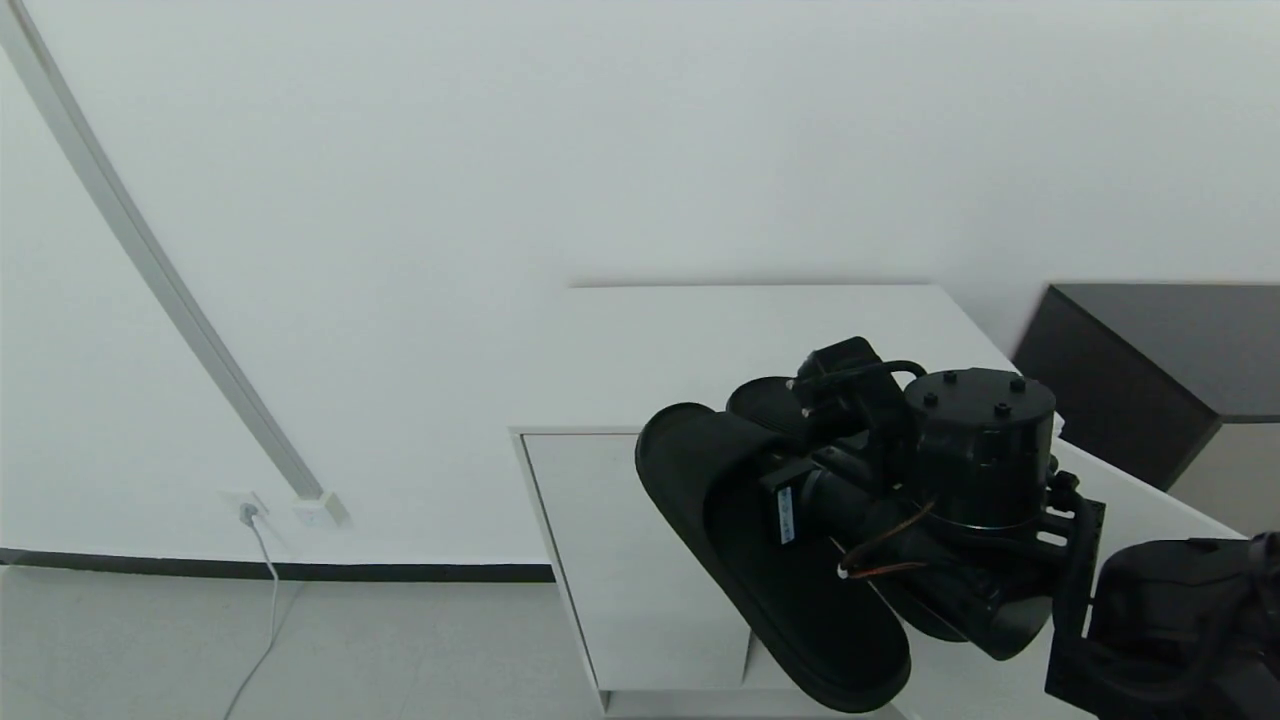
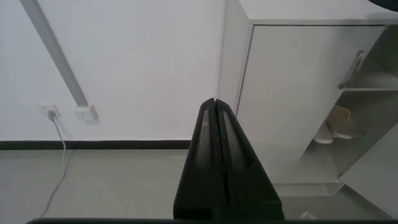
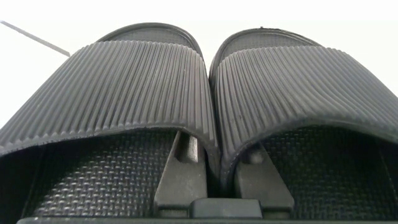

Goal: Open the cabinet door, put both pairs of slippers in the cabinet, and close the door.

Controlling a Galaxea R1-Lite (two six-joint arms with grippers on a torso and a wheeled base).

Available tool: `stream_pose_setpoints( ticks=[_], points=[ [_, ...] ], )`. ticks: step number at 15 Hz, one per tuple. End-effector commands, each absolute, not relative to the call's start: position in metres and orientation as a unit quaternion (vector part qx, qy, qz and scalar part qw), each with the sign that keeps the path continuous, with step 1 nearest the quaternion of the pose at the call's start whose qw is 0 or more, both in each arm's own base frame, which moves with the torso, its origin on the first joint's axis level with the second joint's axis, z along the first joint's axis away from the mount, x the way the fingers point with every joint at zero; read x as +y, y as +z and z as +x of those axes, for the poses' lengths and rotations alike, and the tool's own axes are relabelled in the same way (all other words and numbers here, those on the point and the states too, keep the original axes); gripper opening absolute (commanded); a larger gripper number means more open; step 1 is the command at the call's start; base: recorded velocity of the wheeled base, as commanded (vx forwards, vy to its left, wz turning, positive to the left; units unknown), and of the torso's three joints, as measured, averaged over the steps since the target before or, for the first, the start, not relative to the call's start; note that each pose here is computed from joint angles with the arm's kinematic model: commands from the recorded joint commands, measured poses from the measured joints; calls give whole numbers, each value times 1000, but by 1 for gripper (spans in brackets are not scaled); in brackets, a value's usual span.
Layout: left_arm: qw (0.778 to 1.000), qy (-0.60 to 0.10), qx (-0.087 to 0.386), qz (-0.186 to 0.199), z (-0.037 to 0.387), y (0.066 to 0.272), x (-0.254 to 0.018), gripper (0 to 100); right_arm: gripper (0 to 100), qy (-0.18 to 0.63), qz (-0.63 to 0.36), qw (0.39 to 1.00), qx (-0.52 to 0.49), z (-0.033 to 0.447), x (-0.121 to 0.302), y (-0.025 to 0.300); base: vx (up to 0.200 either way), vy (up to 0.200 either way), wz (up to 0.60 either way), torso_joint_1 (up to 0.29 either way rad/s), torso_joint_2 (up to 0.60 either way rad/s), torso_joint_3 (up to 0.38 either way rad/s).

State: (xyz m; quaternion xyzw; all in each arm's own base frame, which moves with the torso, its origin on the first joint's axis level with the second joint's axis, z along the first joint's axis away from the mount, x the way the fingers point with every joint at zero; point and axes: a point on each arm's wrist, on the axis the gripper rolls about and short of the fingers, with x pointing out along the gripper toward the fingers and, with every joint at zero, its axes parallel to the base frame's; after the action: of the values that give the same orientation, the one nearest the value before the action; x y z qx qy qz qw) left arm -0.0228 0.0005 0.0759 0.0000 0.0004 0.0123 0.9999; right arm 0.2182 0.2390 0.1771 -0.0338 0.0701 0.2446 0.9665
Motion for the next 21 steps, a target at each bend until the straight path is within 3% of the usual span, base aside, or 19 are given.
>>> stream_pose_setpoints(
  ticks=[1,11,21],
  points=[
    [1000,13,1,0,-23,76,1,0,0,248,-34,966,70,216,240,177,0,-200,0,-2,2,-2],
    [1000,13,1,0,-23,76,1,0,0,265,-35,961,69,201,239,179,0,-200,0,2,3,4],
    [1000,12,1,0,-23,76,0,0,0,263,-48,961,67,200,234,171,0,0,0,0,0,0]
  ],
)
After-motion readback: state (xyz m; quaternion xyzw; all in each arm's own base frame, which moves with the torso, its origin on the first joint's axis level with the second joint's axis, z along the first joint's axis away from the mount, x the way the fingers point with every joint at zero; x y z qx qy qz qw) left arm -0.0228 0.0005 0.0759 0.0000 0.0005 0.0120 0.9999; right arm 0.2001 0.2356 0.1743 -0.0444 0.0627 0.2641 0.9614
